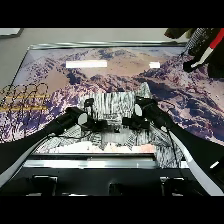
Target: Fold the clothes and pants, and hang the long-sleeved shirts on hangers.
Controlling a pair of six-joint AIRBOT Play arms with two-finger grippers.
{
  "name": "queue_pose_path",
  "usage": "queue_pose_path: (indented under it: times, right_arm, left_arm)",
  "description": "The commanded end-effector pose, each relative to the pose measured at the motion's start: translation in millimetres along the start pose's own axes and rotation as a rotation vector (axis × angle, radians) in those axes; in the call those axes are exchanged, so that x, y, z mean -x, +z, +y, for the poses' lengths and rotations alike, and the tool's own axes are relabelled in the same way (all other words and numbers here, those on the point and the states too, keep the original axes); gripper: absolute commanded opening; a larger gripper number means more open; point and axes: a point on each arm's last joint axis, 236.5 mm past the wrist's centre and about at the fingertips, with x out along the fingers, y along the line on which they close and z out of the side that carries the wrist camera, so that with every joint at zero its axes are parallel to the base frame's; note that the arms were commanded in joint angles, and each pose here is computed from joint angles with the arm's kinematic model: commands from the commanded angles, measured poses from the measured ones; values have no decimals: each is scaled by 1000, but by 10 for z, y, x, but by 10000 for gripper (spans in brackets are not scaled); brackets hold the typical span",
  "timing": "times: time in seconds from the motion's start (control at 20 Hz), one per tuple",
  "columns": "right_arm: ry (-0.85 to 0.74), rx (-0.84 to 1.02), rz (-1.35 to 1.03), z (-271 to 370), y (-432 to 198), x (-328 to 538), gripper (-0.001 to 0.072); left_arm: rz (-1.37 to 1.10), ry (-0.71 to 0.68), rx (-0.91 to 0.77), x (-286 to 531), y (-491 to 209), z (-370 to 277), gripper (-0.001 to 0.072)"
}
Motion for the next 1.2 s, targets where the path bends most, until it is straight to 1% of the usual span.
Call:
queue_pose_path:
  times: [0.0, 0.2, 0.3, 0.45, 0.6, 0.9, 1.05, 1.15]
  right_arm:
    - [9, -7, 8, 23, -25, 14, 31]
    - [31, -10, 2, 42, -51, 235, 30]
    - [47, 10, -72, 58, 52, 628, 29]
    - [76, 29, -178, 60, 122, 1450, 29]
    - [134, 39, -264, 52, 45, 2252, 29]
    - [283, 49, -470, 28, -97, 3552, 29]
    - [369, 43, -549, 51, -172, 3960, 29]
    - [419, 40, -546, 95, -266, 4053, 29]
  left_arm:
    - [9, -14, 28, -51, -20, -44, 23]
    - [1, -12, 26, 164, 90, -72, 21]
    - [-60, -4, -9, 538, 322, -140, 21]
    - [-157, -15, -76, 1367, 572, -338, 21]
    - [-245, -70, -128, 2194, 626, -555, 21]
    - [-410, -208, -174, 3428, 497, -786, 21]
    - [-471, -276, -195, 3829, 368, -860, 21]
    - [-478, -313, -187, 3966, 251, -875, 21]
